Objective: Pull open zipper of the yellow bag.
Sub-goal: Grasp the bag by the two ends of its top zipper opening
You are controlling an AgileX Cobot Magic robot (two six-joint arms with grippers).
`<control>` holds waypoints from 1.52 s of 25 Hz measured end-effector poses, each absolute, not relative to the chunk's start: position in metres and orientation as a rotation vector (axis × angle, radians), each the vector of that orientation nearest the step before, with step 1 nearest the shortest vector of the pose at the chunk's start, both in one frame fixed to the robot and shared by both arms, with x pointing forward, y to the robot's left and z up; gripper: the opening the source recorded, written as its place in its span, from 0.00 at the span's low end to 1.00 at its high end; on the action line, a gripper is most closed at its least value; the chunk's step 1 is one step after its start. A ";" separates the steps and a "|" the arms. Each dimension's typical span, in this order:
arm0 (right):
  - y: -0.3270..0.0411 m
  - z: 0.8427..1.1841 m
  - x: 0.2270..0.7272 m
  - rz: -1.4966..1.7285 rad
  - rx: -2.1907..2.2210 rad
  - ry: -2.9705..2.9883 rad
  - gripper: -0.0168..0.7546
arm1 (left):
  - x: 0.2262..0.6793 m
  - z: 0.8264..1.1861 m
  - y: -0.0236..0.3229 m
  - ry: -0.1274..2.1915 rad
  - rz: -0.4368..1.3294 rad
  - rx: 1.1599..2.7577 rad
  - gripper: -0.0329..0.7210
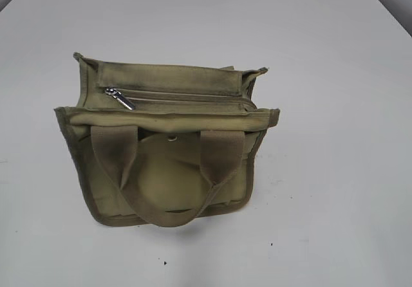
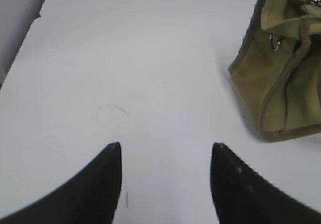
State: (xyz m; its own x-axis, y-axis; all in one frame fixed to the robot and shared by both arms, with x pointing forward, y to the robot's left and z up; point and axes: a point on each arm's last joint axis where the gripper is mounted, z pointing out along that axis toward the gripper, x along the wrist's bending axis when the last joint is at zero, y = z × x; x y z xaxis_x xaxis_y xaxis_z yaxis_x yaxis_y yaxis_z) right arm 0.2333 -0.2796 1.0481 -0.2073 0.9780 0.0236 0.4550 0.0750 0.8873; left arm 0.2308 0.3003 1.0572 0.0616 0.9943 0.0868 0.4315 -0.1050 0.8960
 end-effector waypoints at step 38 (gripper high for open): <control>-0.183 1.101 0.460 1.025 0.882 2.312 0.68 | 0.509 1.042 0.195 1.608 -0.344 1.627 0.62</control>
State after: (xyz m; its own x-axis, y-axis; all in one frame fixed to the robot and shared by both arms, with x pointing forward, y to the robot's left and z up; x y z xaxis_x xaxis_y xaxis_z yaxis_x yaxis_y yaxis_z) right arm 0.4599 -0.1832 1.1006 -0.6891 0.7097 -0.1465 0.3678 0.5168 0.7731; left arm 0.5089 0.1952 1.0423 0.1528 0.7102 -0.6872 0.9290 0.1340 0.3451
